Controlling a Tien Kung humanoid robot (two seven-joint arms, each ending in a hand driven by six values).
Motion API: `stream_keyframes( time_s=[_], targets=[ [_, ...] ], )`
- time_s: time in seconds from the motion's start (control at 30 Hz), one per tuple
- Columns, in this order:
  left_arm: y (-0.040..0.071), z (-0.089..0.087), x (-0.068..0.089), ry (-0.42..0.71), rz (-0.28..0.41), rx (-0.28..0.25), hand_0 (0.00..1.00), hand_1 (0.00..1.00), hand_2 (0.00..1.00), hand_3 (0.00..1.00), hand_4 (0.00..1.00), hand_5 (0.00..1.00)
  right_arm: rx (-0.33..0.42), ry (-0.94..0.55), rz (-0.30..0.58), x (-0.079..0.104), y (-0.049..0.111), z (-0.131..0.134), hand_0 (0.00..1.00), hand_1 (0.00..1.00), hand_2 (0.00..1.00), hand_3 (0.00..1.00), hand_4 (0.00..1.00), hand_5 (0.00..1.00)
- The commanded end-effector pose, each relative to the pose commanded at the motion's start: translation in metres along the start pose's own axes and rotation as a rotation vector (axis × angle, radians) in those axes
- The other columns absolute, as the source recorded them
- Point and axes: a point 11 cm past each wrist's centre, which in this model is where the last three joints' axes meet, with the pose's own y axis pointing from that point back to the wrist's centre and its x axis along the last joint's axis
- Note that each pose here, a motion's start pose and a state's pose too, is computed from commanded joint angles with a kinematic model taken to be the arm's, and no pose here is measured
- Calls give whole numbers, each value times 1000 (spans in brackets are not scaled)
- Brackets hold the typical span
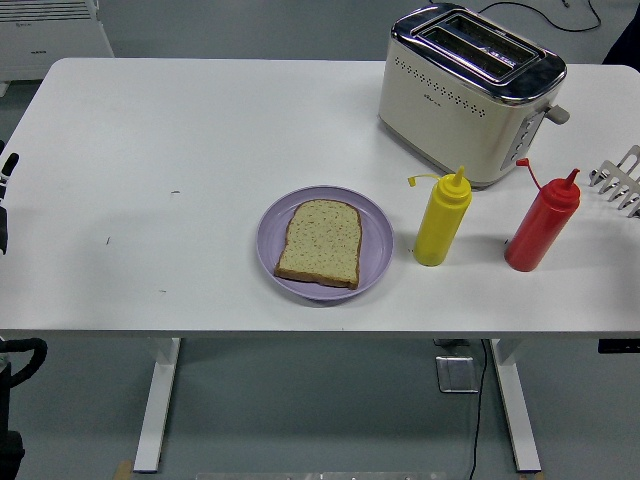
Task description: Pick up the cup,pour liquid into bread,place the cup on the desk
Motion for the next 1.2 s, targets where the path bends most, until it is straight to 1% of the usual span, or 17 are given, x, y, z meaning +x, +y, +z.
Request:
stream_keyframes(
  time_s=[0.3,1.2],
  targets=[
    [0,0,-1,3,-2,-2,720,745,758,682,665,998,-3,1,19,5,0,4,826,769,789,810,627,773],
    [-4,6,-4,10,-8,-21,720,745,758,682,666,998,7,-13,5,0,-3,1,821,767,786,811,626,775]
  ],
)
